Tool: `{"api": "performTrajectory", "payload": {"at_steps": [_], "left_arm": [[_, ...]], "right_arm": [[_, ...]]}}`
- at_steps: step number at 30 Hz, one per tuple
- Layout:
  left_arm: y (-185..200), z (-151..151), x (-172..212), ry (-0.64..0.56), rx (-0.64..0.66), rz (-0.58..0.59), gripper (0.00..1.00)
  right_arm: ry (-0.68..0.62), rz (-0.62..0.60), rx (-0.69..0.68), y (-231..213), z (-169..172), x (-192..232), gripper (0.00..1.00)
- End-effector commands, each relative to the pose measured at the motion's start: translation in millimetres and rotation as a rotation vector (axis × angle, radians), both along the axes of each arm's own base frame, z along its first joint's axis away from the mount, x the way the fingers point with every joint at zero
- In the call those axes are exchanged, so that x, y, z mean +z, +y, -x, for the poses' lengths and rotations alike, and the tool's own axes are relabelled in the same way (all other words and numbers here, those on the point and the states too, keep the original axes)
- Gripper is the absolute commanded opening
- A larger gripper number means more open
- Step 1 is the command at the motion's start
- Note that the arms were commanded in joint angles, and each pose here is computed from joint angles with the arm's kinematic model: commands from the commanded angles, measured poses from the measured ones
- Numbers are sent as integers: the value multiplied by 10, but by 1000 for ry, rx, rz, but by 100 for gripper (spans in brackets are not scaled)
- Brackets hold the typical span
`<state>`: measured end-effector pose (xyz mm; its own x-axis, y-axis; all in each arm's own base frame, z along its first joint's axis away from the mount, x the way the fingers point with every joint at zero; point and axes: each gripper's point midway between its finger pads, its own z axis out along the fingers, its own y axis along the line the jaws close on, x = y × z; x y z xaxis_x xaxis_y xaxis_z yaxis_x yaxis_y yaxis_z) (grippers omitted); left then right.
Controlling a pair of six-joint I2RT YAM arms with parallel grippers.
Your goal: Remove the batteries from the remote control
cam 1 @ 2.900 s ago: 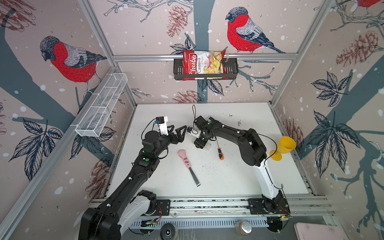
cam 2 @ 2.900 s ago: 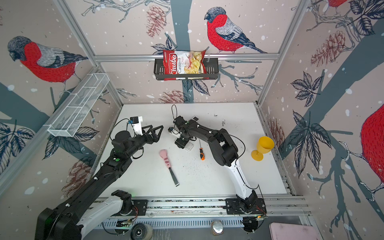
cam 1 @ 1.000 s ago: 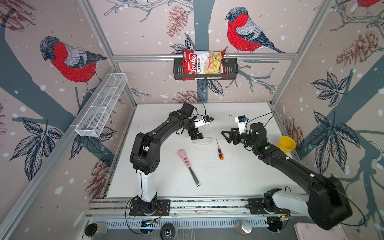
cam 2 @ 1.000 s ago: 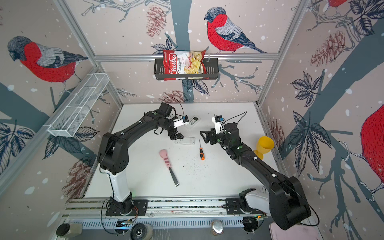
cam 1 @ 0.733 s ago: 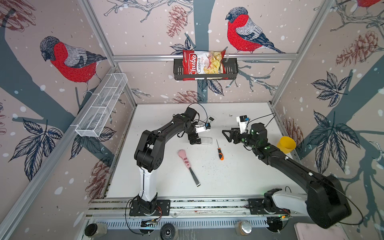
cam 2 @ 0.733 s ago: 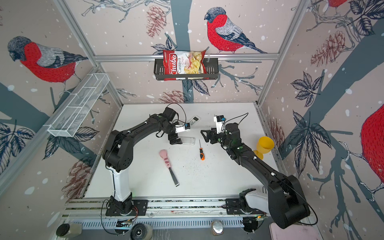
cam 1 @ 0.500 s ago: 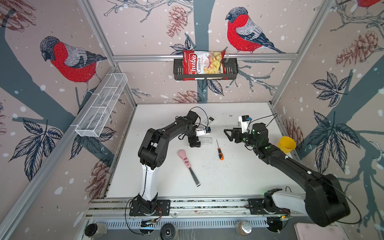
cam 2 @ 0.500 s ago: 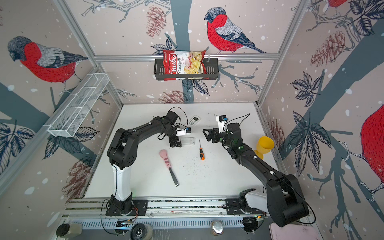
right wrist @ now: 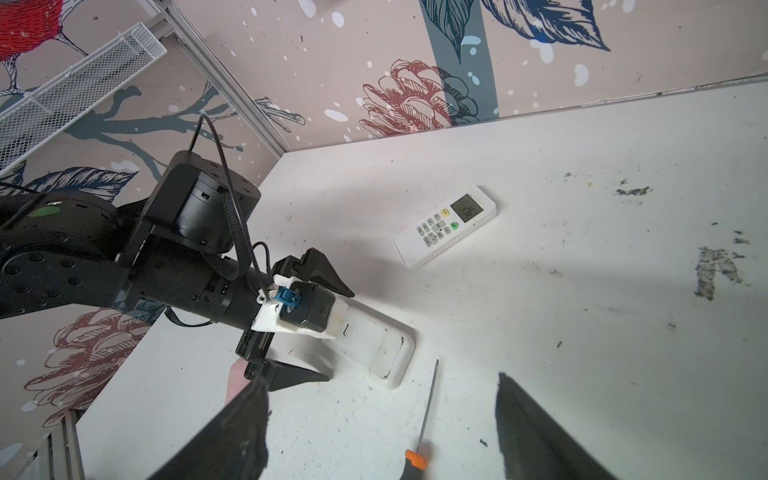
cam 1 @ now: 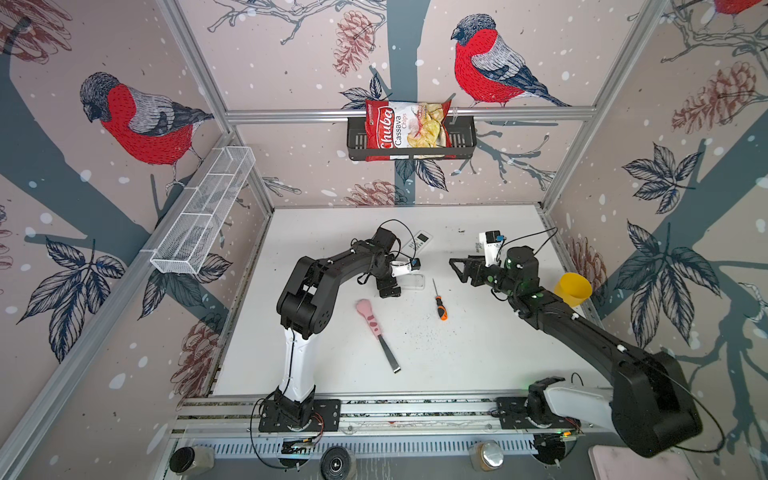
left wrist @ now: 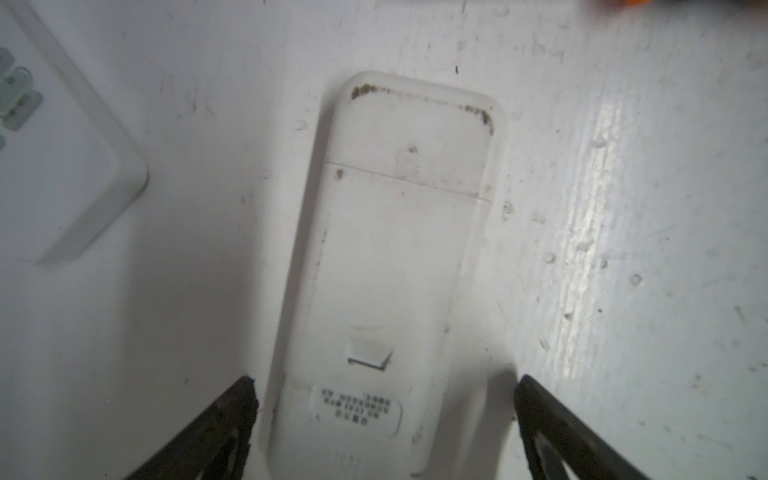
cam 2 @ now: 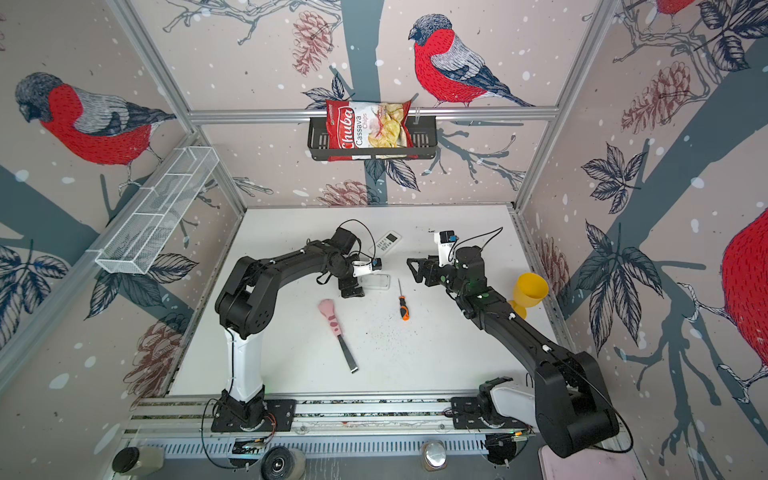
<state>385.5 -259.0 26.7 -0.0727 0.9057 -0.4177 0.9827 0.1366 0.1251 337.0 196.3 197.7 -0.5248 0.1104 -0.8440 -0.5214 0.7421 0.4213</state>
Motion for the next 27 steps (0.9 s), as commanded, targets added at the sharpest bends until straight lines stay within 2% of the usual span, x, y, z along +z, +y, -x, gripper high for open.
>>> {"api": "performTrajectory", "payload": {"at_steps": [1,10,19,24,27], "left_arm": [[-13,-78,-2,-28,-8,-9,95],[-16,15,-92,33,-3,-2,89],[31,56,-182,52,16,-2,72],[53,55,-204,57,24,7,67],[58,55,-188,54,25,14,59]], "right_arm": [[-24,10,-7,-19,-13,45,85],[-22,7,-14,-29,-31,42,85],[-1,2,-32,-55,-63,-11,85],[19,0,-37,-56,-96,-68,85],[30,1,-37,-46,-124,-100,85]]}}
